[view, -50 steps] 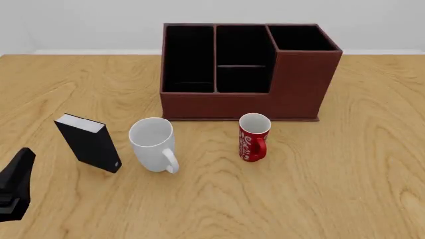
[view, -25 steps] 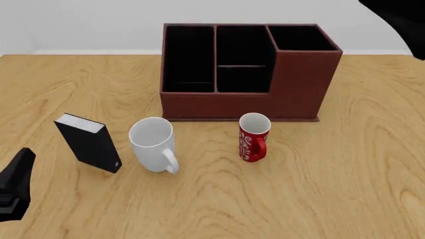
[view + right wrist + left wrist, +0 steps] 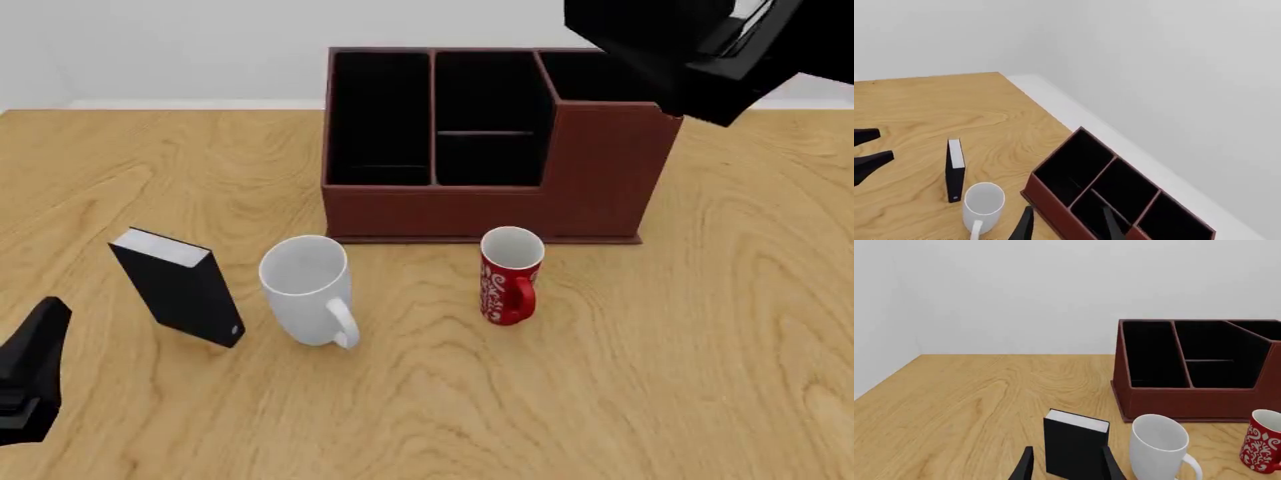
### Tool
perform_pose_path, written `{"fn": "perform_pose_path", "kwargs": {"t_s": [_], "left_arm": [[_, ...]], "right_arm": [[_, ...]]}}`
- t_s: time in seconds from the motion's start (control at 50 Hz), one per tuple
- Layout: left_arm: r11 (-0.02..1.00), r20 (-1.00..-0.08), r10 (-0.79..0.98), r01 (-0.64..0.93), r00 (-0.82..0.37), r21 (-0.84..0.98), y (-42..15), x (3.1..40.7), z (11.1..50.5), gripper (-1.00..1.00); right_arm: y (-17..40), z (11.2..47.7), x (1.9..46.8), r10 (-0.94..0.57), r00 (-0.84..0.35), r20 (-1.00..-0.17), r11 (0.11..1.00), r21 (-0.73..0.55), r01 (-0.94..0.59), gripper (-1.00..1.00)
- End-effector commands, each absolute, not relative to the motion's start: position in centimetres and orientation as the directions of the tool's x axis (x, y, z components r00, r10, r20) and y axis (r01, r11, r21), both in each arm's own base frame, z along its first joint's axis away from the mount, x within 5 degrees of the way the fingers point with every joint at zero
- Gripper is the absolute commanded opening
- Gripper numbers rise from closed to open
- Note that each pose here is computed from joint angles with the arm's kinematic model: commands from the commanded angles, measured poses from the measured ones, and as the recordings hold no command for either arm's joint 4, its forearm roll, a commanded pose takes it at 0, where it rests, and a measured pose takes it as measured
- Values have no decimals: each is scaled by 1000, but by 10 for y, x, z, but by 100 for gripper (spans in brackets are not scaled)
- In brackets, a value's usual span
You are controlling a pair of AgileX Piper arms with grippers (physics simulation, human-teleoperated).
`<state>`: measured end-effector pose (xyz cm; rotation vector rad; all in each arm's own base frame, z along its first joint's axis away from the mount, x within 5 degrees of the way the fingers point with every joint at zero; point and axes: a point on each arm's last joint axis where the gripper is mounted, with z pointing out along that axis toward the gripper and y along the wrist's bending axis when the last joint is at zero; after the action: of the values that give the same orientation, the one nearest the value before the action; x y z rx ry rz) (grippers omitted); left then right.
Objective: Pick up the white mug and place it to the right of the caddy.
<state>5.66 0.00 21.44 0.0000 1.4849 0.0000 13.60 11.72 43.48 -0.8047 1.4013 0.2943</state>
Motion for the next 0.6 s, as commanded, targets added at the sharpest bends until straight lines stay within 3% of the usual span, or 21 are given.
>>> {"fn": "perform_pose_path", "kwargs": {"t_s": [0.02,0.28,0.6], "left_arm": [[1000,-996,0,0,86,0,0,57,214,100],[1000,-996,0,0,86,0,0,57,214,100],[1000,-996,0,0,86,0,0,57,214,100]], "right_arm": [[147,426,151,-282,150,-948,661,-305,-686,100],[199,402,174,-358,76,-931,580,-286,-763,100],[209,387,187,-379,-15,-925,593,-231,-772,100]]}}
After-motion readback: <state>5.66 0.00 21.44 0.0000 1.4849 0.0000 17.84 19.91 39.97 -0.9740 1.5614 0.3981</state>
